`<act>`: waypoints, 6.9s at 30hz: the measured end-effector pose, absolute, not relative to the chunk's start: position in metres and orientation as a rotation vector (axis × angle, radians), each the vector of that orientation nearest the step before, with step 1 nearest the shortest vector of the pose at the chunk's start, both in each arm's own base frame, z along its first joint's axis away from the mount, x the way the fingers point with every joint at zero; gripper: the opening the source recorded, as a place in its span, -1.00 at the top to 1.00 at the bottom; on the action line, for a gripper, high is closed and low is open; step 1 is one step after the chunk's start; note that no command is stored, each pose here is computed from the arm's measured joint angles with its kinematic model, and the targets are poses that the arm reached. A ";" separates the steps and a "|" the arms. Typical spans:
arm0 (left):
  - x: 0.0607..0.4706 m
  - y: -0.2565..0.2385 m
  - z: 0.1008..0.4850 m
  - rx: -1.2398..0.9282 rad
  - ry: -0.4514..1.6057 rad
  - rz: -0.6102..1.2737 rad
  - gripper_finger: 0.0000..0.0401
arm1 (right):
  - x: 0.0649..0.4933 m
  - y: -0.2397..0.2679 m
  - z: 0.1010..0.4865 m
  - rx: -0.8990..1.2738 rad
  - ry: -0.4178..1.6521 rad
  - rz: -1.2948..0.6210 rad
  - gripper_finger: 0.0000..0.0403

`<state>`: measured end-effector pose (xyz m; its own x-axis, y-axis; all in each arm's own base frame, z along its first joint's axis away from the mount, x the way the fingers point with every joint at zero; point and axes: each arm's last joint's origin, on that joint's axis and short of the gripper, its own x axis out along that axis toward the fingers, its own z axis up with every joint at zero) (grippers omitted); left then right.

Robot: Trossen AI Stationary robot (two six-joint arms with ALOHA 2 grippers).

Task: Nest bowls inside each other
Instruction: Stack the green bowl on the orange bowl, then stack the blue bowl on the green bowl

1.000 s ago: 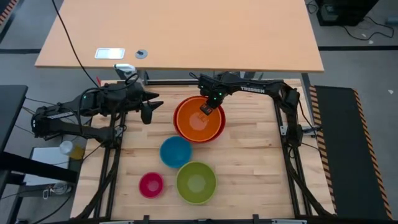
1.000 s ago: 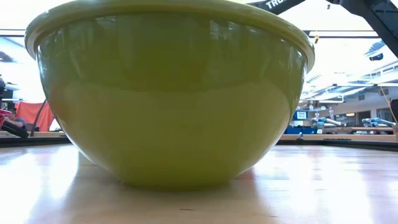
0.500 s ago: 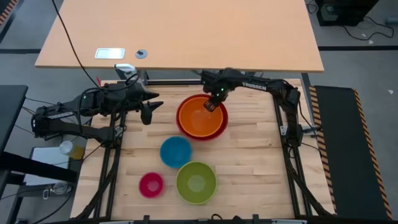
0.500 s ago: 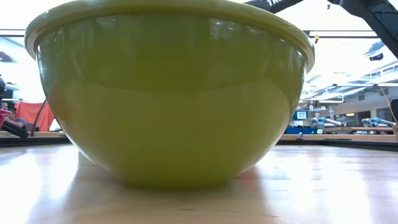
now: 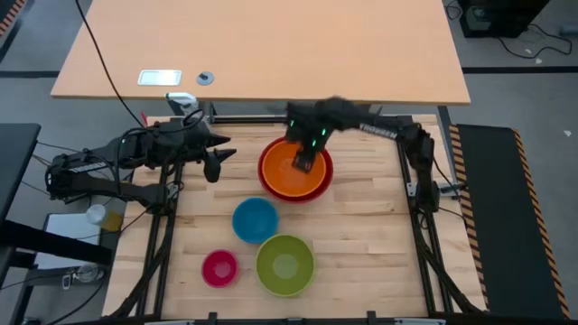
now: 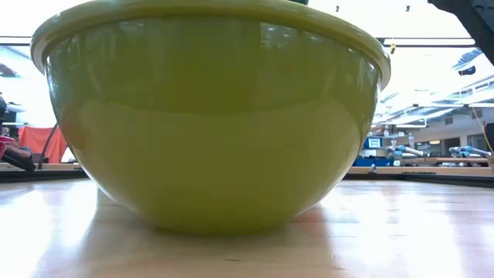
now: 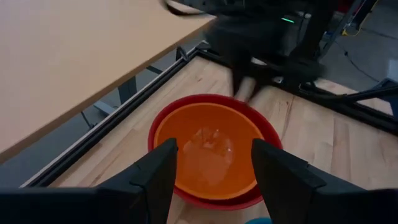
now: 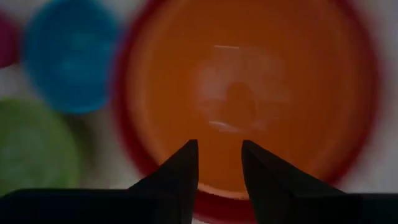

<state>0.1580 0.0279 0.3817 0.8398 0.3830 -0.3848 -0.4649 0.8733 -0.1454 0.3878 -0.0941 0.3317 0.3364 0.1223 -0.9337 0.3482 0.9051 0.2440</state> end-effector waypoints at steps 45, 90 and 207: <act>0.162 0.028 0.380 -0.226 0.372 0.452 -0.05 | 0.393 0.115 0.180 0.370 1.186 -0.193 0.14; 0.160 0.028 0.378 -0.365 0.363 0.483 -0.05 | 0.397 0.070 0.287 0.259 1.373 0.022 0.89; 0.109 0.000 0.396 -0.239 0.240 0.342 -0.07 | 0.469 0.028 0.263 0.174 0.930 0.113 -0.13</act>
<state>0.1087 -0.0002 0.3964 0.9144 0.3008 -0.2709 -0.3570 0.9147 -0.1893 0.4688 0.0280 0.2630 0.5931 0.1718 -0.7866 -0.0220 0.9801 0.1974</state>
